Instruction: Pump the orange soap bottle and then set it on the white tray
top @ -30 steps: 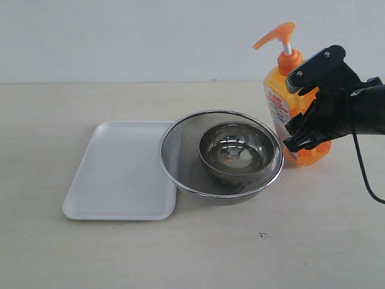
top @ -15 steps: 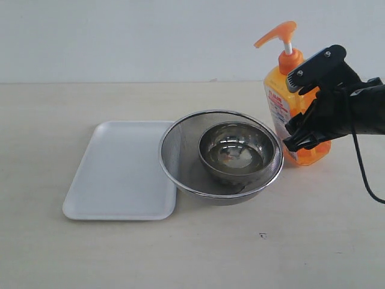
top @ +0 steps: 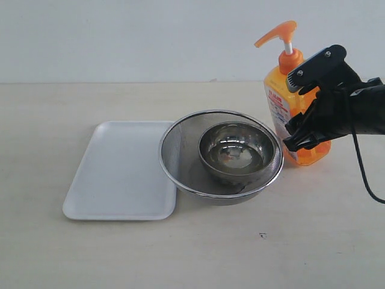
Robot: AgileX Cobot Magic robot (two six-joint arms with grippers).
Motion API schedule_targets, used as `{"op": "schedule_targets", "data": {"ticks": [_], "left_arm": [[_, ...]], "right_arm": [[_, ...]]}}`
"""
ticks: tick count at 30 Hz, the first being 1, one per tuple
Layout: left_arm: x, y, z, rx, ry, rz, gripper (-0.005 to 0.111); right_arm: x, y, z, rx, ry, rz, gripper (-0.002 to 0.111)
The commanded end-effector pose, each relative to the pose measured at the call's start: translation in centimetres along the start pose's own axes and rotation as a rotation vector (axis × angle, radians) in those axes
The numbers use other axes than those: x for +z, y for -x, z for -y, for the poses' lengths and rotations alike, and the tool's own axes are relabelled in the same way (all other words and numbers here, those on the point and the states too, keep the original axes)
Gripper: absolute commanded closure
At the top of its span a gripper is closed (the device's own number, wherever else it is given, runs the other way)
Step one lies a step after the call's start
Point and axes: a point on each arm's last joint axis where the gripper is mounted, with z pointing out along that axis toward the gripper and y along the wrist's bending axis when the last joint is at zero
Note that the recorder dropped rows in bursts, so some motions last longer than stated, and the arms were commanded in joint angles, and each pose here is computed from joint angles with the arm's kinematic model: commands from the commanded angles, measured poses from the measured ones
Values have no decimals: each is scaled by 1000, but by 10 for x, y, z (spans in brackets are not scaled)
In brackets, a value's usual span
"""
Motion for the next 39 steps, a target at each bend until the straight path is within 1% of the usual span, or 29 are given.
{"op": "schedule_targets", "data": {"ticks": [1,3,5,12,18,23,31,39], "left_arm": [[-12,-16,-5,-20,65,-59,102],[-18,-23,-9,-17,109,-91,102],[-26,-26,-13,-35,138,-91,102],[-56,-30,-23,-57,180,-28,102],[-86,-37,-33,-72,235,23,102],[-105,-46,-38,-109,258,21,102],[-113,-53,-39,-126,261,-16,102],[-116,-54,-39,-129,263,-13,102]], "right_arm": [[-4,6,4,1,-28,31,108],[-4,6,5,1,-36,36,108],[-4,7,6,1,-43,41,108],[-4,7,7,-9,-55,48,108],[-6,9,8,-8,-65,59,108],[-13,14,11,-6,-87,91,108],[-29,24,17,-15,-116,144,108],[-30,24,17,-21,-122,150,108]]}}
